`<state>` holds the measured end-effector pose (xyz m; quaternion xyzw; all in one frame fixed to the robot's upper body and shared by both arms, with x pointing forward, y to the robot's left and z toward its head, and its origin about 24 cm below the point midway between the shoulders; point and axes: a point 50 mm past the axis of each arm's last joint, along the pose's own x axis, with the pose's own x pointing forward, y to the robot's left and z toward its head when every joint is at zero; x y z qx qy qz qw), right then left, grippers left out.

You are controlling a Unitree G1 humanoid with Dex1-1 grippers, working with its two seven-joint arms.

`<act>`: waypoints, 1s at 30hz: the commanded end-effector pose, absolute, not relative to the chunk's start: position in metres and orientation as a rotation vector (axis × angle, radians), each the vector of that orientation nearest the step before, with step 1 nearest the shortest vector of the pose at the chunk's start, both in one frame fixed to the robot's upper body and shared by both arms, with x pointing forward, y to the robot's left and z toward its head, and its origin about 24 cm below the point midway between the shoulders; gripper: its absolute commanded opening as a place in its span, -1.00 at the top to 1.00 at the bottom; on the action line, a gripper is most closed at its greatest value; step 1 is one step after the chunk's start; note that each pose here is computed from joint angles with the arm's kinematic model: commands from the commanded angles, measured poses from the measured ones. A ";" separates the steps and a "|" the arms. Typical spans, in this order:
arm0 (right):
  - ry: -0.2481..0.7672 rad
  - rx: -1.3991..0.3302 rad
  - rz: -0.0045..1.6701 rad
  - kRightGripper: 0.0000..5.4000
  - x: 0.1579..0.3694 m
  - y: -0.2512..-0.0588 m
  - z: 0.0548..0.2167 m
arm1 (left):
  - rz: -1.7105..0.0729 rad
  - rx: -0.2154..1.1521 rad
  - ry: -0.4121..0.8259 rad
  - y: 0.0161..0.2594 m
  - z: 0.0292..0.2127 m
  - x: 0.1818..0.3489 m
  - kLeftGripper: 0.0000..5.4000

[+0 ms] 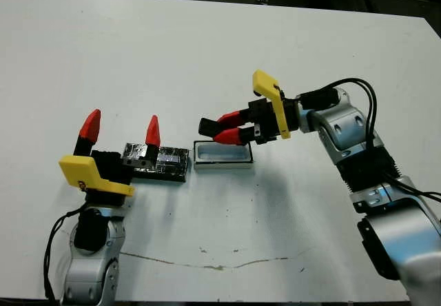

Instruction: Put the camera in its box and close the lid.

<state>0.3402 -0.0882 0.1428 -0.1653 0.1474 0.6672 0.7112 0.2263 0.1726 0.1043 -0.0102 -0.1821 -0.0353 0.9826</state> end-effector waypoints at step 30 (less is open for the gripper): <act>0.385 -0.357 1.521 0.39 0.334 -0.087 0.111 | -0.065 -0.032 -0.335 0.173 0.100 0.225 -1.00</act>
